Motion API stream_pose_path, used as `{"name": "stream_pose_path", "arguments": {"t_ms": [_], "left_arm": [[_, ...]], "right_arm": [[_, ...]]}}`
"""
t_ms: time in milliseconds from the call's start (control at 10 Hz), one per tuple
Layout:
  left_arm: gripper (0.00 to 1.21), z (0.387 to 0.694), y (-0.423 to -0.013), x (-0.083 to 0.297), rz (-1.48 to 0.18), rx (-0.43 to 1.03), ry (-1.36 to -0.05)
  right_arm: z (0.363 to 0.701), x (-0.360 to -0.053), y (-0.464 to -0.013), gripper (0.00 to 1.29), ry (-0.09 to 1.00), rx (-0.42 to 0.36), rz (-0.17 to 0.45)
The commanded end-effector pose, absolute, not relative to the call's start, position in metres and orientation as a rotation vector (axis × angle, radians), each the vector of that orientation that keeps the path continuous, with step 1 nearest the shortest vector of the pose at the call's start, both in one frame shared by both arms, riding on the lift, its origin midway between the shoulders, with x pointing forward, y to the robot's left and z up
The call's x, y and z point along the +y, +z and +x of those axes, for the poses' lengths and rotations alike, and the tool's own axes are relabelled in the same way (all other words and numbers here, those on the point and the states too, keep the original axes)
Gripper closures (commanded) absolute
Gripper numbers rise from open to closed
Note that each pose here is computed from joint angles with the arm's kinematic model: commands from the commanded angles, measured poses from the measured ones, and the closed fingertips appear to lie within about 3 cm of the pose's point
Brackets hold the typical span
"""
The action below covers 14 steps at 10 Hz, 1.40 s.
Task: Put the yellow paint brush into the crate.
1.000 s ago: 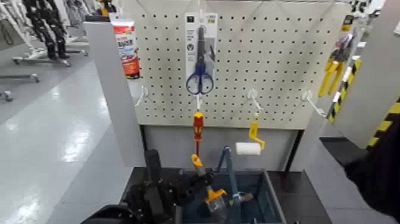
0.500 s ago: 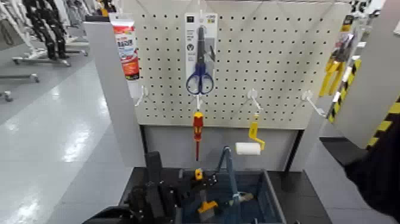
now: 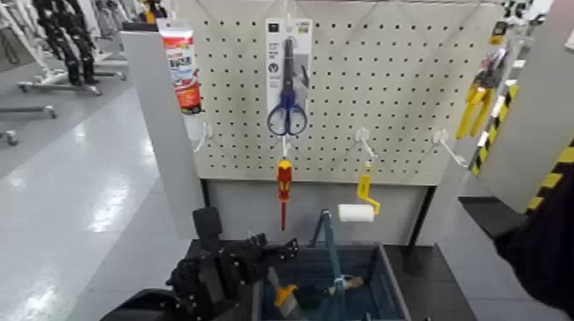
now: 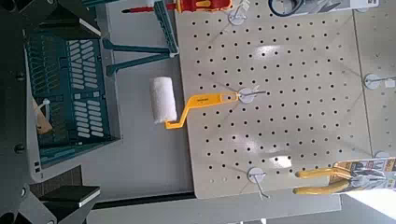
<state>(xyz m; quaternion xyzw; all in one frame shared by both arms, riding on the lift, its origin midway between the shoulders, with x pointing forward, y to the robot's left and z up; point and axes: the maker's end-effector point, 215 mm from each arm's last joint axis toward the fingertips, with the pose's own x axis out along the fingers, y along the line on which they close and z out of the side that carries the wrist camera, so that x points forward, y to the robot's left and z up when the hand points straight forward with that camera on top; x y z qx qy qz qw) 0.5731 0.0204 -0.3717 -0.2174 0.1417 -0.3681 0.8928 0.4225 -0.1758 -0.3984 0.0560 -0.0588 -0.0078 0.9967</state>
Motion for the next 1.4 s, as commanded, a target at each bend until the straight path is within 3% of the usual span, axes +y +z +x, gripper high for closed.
{"name": "stream_pose_path", "arguments": {"t_ms": [100, 700, 1400], "left_arm": [[0.11, 0.582, -0.350, 0.035, -0.290, 0.222, -0.725], [0.11, 0.576, -0.312, 0.086, -0.045, 0.005, -0.558], [0.11, 0.528, -0.354, 0.156, 0.005, -0.046, -0.313]], "right_arm": [[0.422, -0.177, -0.399, 0.13, -0.018, -0.117, 0.112], [0.421, -0.178, -0.397, 0.13, -0.024, -0.120, 0.113], [0.419, -0.181, -0.392, 0.13, -0.038, -0.133, 0.096]]}}
